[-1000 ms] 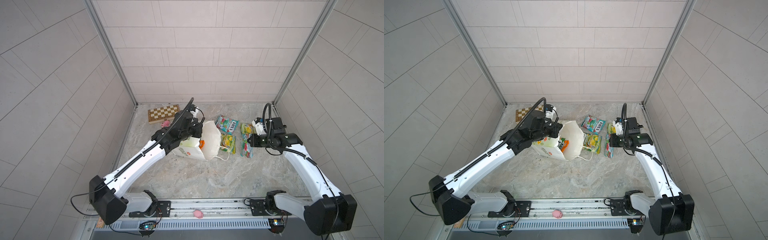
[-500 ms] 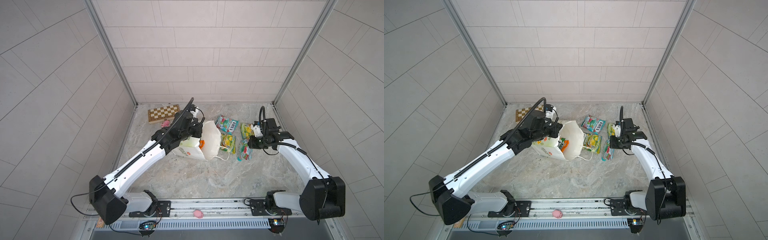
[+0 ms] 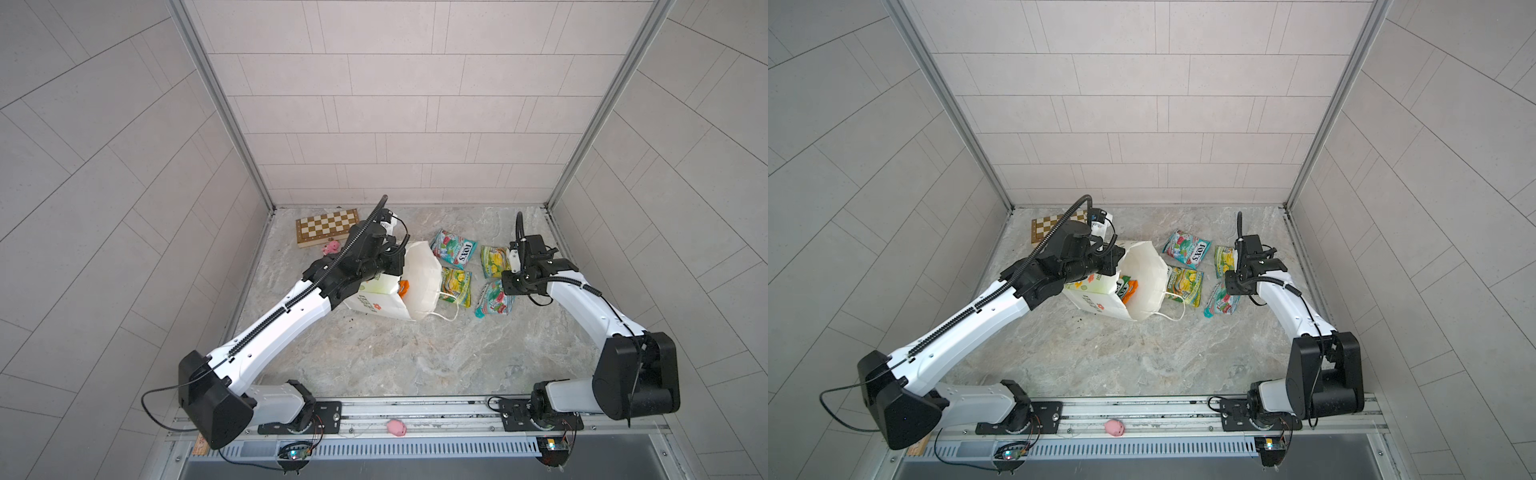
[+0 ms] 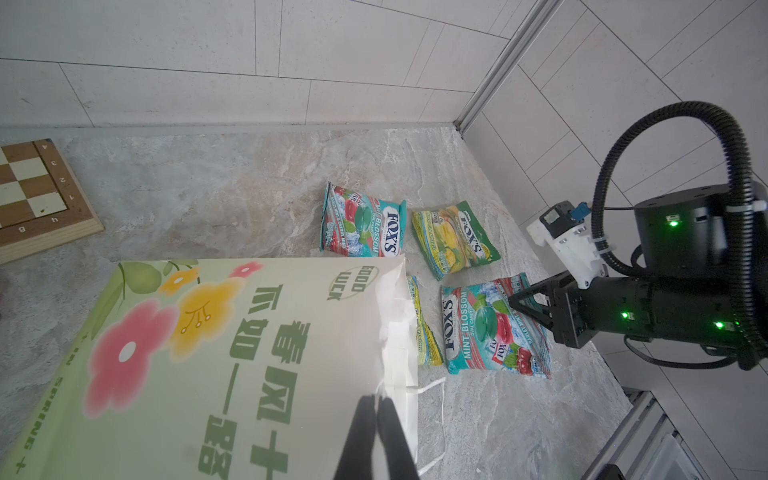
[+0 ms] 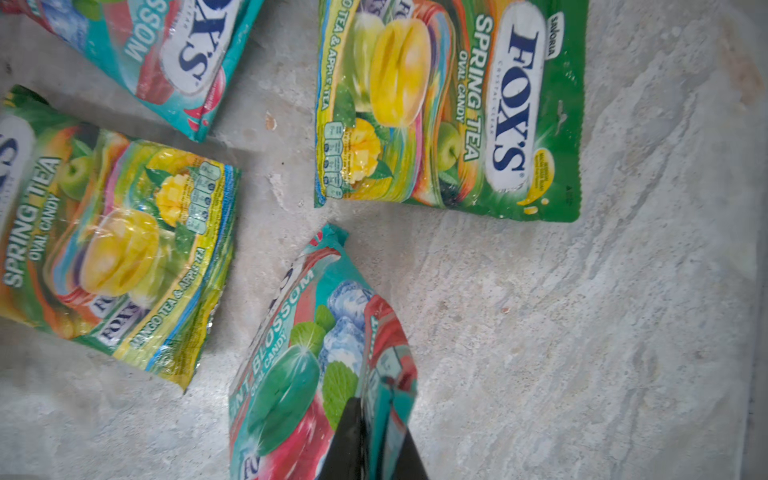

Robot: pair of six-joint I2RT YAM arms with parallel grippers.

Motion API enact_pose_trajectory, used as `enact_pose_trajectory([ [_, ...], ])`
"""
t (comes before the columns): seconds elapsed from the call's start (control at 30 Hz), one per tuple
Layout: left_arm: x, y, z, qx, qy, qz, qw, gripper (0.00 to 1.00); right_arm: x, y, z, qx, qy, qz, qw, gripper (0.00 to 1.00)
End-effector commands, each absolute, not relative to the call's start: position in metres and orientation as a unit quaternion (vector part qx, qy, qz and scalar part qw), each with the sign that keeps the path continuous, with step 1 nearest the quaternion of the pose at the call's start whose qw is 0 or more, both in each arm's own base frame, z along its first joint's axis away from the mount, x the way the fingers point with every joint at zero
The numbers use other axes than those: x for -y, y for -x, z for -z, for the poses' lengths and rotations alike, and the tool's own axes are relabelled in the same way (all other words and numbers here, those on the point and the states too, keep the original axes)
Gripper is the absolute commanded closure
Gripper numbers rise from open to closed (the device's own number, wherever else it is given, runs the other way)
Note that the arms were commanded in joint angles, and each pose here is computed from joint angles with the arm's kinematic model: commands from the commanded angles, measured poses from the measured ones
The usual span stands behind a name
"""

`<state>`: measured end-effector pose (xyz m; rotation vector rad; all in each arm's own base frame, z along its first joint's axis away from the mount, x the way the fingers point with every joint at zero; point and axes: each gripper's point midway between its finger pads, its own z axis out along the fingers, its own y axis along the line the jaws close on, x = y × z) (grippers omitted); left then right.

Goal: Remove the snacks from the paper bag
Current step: 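Lower the teal packet onto the table and open the right gripper, then move the right gripper back over the bag opening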

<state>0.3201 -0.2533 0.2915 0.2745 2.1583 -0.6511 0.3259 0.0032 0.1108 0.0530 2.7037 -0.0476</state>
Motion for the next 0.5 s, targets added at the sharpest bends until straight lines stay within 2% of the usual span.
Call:
enact_pose_trajectory([
  [0.0,0.252,-0.320,-0.300,-0.856,-0.111,0.261,0.431,1.00,0.013,-0.336,-0.114,-0.974,-0.018,0.063,0.218,0.80],
  [0.1,0.252,-0.320,-0.299,-0.857,-0.110,0.261,0.430,1.00,0.020,-0.341,-0.112,-0.974,-0.020,0.082,0.212,0.76],
  [0.33,0.252,-0.320,-0.299,-0.857,-0.110,0.261,0.430,1.00,0.037,-0.354,-0.108,-0.971,-0.029,0.124,0.201,0.56],
  [0.47,0.253,-0.320,-0.300,-0.856,-0.110,0.262,0.431,1.00,0.045,-0.358,-0.117,-0.966,-0.042,0.146,0.209,0.49],
])
